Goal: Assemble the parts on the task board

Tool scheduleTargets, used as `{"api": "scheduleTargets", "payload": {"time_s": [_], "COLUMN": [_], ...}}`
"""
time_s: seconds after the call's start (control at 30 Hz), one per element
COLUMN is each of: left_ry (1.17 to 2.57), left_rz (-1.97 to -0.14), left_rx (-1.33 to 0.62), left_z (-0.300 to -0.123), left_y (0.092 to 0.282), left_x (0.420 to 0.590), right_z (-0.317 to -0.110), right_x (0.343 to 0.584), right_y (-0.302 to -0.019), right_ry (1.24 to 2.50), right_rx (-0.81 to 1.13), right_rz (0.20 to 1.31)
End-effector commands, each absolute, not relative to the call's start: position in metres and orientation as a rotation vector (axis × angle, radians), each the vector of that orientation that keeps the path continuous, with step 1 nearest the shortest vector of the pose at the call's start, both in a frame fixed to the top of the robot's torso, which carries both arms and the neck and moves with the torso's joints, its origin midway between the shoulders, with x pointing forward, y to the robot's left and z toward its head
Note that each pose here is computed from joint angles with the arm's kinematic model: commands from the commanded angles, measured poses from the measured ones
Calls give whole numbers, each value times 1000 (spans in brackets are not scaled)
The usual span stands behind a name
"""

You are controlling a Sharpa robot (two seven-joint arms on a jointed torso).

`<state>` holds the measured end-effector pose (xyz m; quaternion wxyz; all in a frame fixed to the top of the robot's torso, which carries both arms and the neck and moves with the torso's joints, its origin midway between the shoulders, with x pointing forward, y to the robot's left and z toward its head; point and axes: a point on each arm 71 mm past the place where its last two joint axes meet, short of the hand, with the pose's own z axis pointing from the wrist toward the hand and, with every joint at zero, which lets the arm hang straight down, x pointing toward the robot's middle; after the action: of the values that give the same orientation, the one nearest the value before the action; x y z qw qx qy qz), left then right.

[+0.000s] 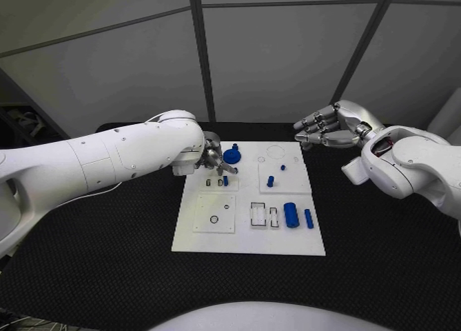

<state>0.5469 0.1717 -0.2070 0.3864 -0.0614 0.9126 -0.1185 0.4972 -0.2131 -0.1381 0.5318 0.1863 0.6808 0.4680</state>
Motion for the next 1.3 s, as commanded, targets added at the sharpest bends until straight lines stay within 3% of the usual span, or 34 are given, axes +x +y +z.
{"api": "scheduleTargets", "payload": {"time_s": [0.03, 1.3], "left_ry": [2347, 2391], "left_rz": [-284, -277], "left_rx": [-129, -88], "left_z": [-208, -215], "left_y": [171, 163], "left_x": [546, 545], "right_z": [-136, -137], "right_x": [498, 499], "right_y": [-213, -211], "right_ry": [1613, 1624], "right_rx": [439, 440], "right_rz": [1113, 1107]}}
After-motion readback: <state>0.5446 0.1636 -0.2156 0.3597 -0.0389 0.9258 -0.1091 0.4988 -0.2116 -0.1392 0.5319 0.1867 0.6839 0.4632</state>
